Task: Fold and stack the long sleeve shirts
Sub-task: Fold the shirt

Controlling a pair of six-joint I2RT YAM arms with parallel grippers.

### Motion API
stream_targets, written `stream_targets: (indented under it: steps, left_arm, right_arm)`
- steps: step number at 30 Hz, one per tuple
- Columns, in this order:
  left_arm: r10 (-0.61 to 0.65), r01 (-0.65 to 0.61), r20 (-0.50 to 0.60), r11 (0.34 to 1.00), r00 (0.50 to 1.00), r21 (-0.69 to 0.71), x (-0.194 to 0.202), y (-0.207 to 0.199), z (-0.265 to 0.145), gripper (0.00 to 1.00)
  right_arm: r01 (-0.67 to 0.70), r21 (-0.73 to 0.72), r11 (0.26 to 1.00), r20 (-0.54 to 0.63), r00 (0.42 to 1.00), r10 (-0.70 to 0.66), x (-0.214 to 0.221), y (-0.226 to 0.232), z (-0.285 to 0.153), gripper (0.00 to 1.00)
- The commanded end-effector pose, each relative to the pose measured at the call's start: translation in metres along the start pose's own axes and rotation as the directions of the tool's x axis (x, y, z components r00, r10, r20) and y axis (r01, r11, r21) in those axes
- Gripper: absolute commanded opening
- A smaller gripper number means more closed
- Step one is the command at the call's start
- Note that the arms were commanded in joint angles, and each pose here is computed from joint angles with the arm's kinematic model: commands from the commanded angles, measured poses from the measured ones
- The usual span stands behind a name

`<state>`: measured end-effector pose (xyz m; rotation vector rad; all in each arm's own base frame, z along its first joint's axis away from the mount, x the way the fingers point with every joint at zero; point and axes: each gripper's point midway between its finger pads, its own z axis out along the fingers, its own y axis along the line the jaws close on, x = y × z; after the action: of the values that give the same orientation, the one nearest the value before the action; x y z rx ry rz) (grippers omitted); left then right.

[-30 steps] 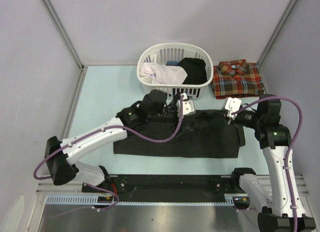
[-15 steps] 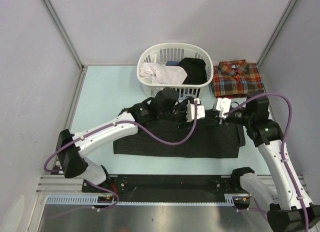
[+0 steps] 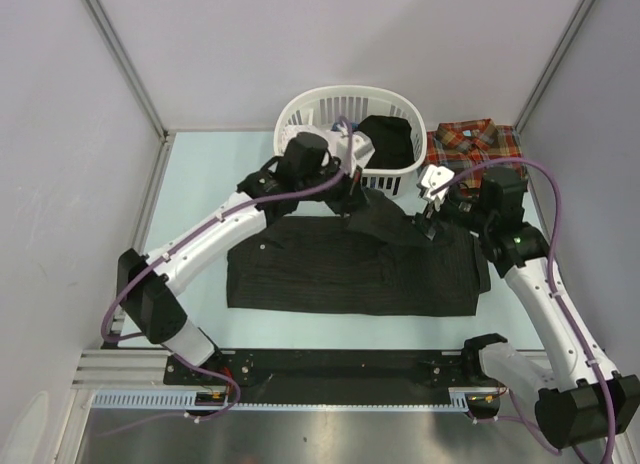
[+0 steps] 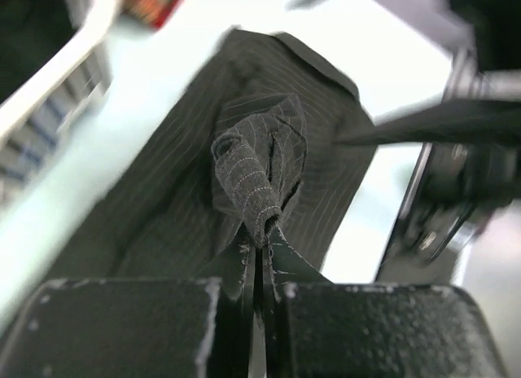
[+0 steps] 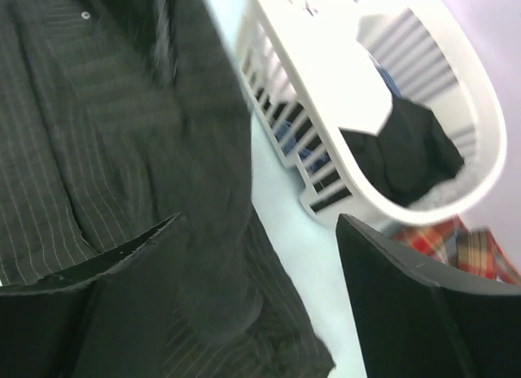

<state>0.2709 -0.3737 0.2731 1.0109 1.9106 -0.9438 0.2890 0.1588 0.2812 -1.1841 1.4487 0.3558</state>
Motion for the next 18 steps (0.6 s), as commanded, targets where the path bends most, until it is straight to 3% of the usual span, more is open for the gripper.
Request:
stream_targets:
  steps: [1,4,5,7,8,10,11,13,14,18]
  left_arm:
    - [-0.403,0.411,0.083,0.903,0.911,-0.126,-0.009,0.023,-0.007,0.00]
    - [-0.559,0.579,0.158,0.804,0.814,-0.139,-0.019,0.044,-0.008,0.00]
    - [-0.629,0.649,0.163,0.749,0.760,-0.136,-0.020,0.046,-0.004,0.00]
    - [-0.675,0.694,0.173,0.716,0.717,-0.082,-0.032,0.041,-0.003,0.00]
    - [-0.728,0.745,0.179,0.664,0.662,-0.053,-0.037,0.037,-0.004,0.00]
    - [-0.780,0.797,0.184,0.603,0.598,-0.036,-0.036,0.037,-0.003,0.00]
    - [-0.833,0.849,0.183,0.529,0.522,-0.015,-0.037,0.036,-0.003,0.00]
    - [-0.887,0.896,0.153,0.444,0.436,0.019,-0.028,0.036,-0.002,0.00]
    - [-0.919,0.926,0.142,0.375,0.368,0.031,-0.026,0.035,-0.002,0.00]
    - [-0.950,0.951,0.101,0.302,0.295,0.071,-0.019,0.025,-0.005,0.00]
  right_arm:
    - [-0.024,0.096,0.995,0.003,1.000,0.024,-0.018,-0.010,-0.019,0.82]
    - [0.000,0.030,1.000,0.056,0.998,-0.001,-0.027,0.018,-0.015,0.86]
    - [0.005,0.040,0.999,0.050,0.999,-0.007,-0.024,0.023,-0.013,0.85]
    - [0.038,0.061,0.997,0.090,0.995,-0.044,-0.036,0.027,-0.002,0.84]
    - [0.040,0.059,0.997,0.096,0.994,-0.046,-0.037,0.029,0.003,0.84]
    - [0.071,0.062,0.996,0.117,0.990,-0.078,-0.042,0.036,0.017,0.84]
    - [0.095,0.065,0.993,0.121,0.987,-0.102,-0.043,0.036,0.021,0.84]
    - [0.122,0.058,0.991,0.128,0.983,-0.129,-0.043,0.041,0.030,0.84]
    - [0.141,0.045,0.989,0.144,0.979,-0.146,-0.047,0.046,0.033,0.87]
    - [0.201,0.068,0.977,0.141,0.968,-0.209,-0.049,0.050,0.040,0.86]
